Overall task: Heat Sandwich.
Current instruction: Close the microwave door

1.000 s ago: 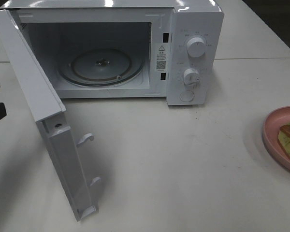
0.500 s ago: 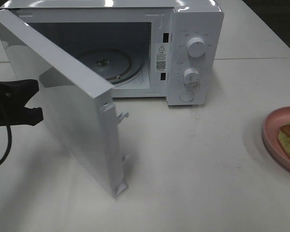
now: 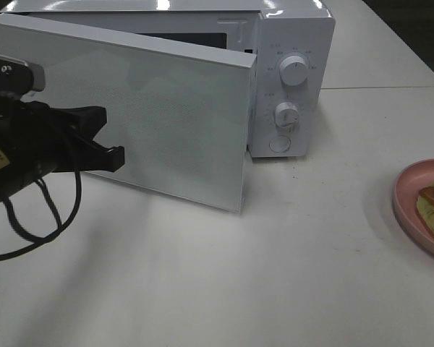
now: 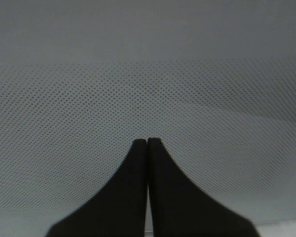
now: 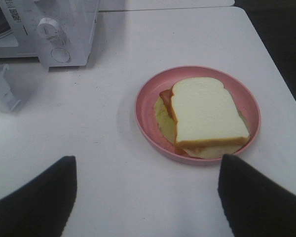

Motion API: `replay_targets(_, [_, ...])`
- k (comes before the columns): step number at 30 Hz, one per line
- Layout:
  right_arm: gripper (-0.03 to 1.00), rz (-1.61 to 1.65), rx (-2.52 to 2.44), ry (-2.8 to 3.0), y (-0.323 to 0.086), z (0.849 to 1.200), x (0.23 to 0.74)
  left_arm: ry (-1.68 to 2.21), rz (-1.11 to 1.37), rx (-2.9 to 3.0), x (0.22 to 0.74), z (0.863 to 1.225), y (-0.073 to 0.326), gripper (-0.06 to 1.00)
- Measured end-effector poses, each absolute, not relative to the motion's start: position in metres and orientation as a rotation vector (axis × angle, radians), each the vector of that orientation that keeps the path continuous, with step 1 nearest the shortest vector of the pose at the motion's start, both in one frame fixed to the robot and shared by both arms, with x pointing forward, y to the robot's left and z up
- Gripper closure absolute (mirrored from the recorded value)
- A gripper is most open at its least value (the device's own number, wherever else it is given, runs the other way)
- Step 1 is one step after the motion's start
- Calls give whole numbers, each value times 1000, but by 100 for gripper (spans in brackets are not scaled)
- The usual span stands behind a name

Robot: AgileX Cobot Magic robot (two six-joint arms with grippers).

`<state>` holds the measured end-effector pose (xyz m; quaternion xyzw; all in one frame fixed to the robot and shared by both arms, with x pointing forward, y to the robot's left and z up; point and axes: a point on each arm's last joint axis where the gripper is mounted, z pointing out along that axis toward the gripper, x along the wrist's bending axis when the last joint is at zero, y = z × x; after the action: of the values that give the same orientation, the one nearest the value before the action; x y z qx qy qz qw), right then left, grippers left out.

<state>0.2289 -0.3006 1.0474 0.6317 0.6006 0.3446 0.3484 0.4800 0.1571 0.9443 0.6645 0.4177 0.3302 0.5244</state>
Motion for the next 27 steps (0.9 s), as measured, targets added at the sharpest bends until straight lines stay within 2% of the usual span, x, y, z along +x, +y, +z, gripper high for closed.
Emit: replay_targets(27, [21, 893, 1638, 1557, -301, 1047, 229, 973, 742, 1542, 543, 958, 85, 94])
